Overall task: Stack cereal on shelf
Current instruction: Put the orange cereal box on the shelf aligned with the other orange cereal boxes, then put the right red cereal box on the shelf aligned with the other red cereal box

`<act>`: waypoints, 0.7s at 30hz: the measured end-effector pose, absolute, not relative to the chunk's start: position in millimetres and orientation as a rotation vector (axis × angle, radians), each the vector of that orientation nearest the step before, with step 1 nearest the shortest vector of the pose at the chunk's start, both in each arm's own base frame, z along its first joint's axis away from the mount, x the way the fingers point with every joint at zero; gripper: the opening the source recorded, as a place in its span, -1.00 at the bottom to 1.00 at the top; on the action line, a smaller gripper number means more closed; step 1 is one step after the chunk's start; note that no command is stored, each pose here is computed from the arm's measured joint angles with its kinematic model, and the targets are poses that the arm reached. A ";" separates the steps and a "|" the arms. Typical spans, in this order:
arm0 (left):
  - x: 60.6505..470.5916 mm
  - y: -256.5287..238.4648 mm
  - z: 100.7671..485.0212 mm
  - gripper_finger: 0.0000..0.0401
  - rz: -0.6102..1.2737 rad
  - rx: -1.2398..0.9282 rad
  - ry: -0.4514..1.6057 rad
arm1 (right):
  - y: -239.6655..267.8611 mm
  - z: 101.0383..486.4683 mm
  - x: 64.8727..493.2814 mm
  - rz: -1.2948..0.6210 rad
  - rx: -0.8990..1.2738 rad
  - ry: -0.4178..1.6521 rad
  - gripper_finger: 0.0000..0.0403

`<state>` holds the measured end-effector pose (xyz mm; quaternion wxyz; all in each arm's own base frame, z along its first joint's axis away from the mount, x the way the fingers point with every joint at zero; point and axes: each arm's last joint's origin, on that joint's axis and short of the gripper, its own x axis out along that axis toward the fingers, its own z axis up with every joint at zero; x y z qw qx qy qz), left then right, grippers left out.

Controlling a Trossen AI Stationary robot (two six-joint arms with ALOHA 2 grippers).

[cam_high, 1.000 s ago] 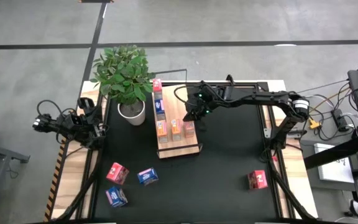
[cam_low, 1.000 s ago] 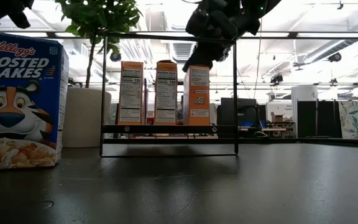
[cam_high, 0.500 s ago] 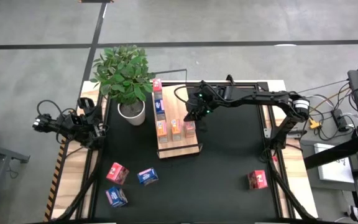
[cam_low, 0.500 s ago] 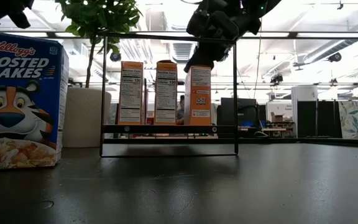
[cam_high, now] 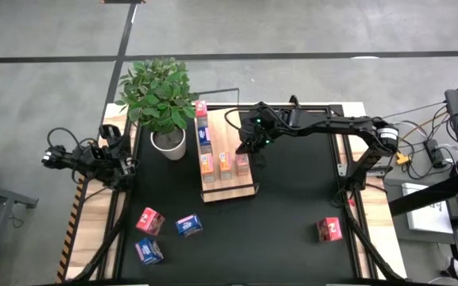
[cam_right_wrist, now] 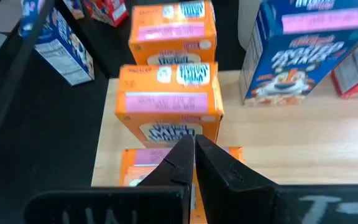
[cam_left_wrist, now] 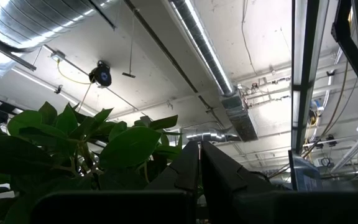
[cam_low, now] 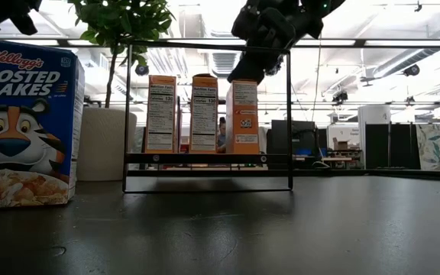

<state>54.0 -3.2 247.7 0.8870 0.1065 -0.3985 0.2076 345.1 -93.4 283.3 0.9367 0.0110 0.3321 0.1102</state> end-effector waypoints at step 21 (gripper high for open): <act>69.2 -16.9 239.0 -1.00 0.034 0.234 -0.794 | 1.0 332.4 336.5 0.425 -0.217 0.431 -0.96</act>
